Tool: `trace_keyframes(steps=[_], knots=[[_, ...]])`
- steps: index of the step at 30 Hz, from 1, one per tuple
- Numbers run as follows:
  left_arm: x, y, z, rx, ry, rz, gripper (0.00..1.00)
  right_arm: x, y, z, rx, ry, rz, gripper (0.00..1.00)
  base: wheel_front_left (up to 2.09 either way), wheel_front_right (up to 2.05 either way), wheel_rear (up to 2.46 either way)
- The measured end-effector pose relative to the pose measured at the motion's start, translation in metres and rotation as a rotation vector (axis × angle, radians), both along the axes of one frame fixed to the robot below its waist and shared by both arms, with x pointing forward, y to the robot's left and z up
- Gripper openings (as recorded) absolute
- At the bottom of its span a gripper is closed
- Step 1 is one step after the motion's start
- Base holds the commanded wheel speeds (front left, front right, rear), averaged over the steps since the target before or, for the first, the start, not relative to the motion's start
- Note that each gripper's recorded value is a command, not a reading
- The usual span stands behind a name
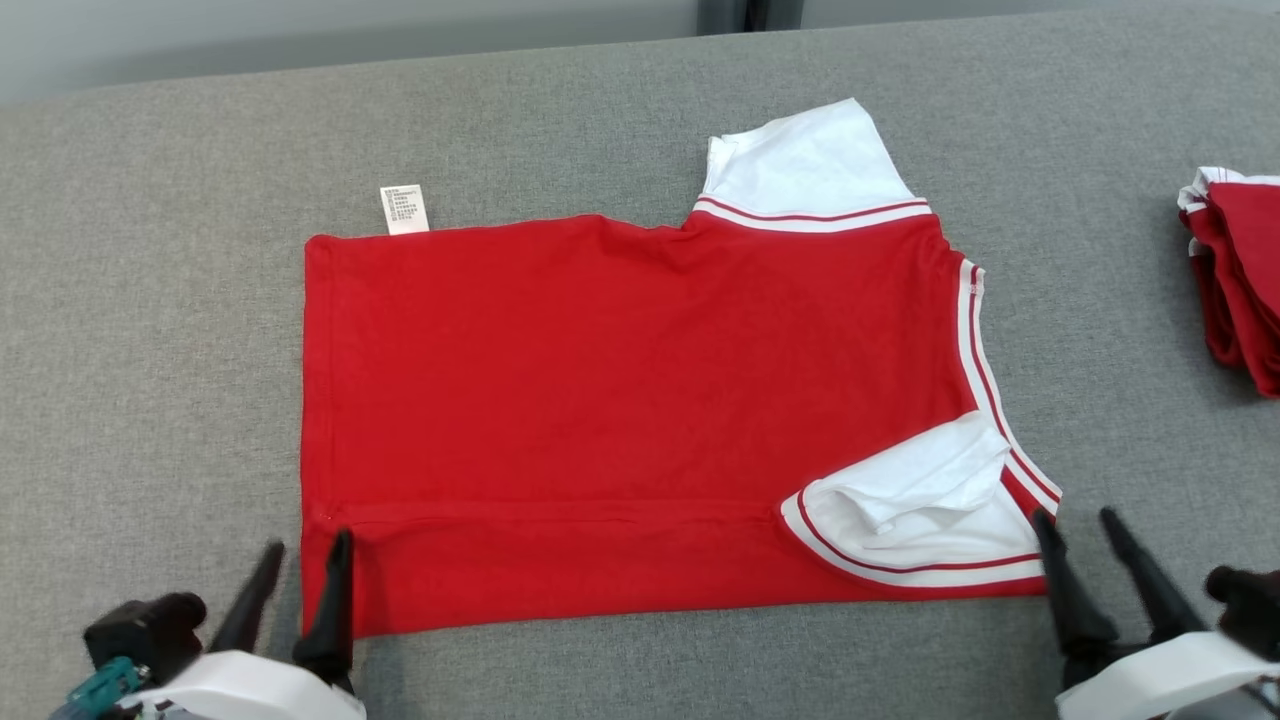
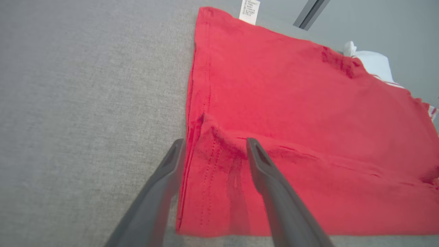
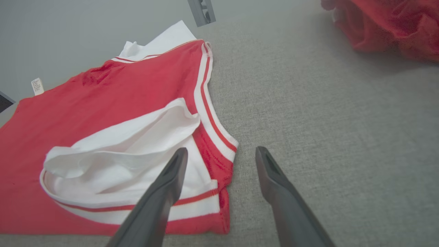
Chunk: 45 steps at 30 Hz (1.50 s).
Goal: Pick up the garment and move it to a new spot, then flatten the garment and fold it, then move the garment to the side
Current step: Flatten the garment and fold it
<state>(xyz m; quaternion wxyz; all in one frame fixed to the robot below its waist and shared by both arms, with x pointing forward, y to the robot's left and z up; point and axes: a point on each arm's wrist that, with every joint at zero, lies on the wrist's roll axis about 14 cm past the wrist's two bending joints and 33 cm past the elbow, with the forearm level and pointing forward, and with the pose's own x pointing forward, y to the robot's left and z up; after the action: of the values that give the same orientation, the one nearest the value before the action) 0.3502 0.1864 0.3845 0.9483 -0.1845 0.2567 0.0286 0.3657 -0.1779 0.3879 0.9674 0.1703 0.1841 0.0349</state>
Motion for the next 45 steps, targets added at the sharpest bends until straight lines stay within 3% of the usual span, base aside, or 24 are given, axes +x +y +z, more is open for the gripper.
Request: trace_keyframes(steps=[6,13,22,28,33,45], knots=[[0.038,0.011,0.058,0.063,-0.300,0.059,1.00,0.029,-0.026,0.047,-0.089,-0.186,-0.048,1.00,0.00,0.00,0.00],[0.061,0.013,0.100,0.214,-0.467,0.021,1.00,0.059,-0.024,0.112,-0.153,-0.400,-0.031,1.00,0.00,0.00,0.00],[0.063,0.014,0.103,0.230,-0.465,0.023,1.00,0.066,-0.013,0.113,-0.142,-0.401,-0.010,1.00,0.00,0.00,0.00],[0.106,0.007,0.122,0.224,-0.530,-0.030,1.00,0.075,-0.008,0.104,-0.130,-0.383,0.003,1.00,0.00,0.00,0.00],[0.162,0.002,0.083,0.207,-0.362,-0.144,1.00,0.088,-0.003,0.090,-0.111,-0.361,0.012,1.00,0.00,0.00,0.00],[0.191,0.007,-0.032,0.131,0.039,-0.239,1.00,0.095,-0.018,0.052,-0.115,-0.289,-0.029,1.00,0.00,0.00,0.00]])
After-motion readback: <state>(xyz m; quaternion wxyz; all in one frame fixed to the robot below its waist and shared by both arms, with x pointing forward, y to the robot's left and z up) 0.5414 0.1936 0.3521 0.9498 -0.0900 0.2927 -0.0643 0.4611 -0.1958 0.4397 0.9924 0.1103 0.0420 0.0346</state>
